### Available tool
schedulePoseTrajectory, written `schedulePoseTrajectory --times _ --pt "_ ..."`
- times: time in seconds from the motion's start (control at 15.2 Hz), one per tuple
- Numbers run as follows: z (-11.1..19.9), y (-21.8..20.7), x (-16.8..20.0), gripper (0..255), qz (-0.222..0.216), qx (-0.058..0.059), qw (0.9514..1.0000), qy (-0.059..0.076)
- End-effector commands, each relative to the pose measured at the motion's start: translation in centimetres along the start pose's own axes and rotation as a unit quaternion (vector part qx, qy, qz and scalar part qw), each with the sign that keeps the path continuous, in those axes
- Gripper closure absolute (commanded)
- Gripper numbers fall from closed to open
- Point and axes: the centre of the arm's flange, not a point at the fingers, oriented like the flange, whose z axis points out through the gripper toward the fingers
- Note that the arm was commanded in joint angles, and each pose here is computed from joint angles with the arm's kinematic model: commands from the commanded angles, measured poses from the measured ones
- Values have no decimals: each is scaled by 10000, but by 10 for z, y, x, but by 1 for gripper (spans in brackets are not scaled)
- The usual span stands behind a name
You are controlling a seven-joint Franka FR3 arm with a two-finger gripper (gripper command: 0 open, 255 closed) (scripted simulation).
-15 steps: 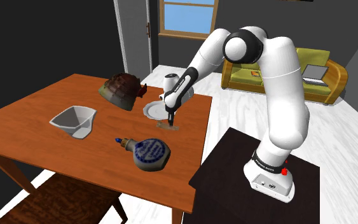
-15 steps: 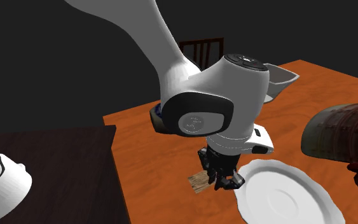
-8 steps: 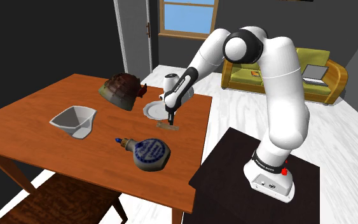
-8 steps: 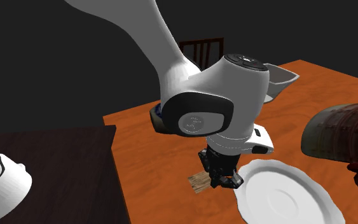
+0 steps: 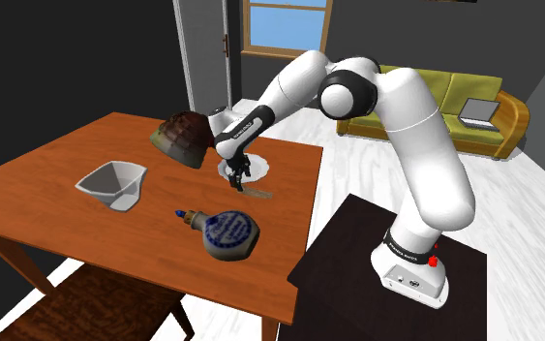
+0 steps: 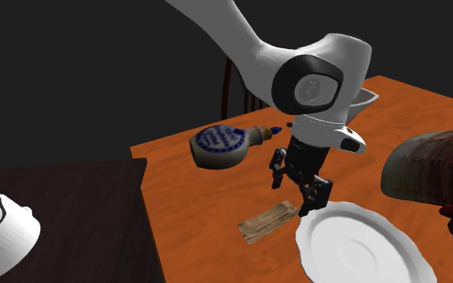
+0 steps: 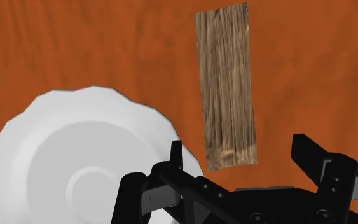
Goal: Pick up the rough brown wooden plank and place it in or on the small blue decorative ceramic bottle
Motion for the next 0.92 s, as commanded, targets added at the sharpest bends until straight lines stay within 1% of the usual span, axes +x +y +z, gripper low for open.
schedulePoseTrajectory --times 0.0,0.4,0.86 --pt "1 -5 9 0 169 -57 9997 -169" --pt "35 -5 7 0 169 -57 9997 -169" --pt "35 -5 7 0 169 -57 9997 -169"
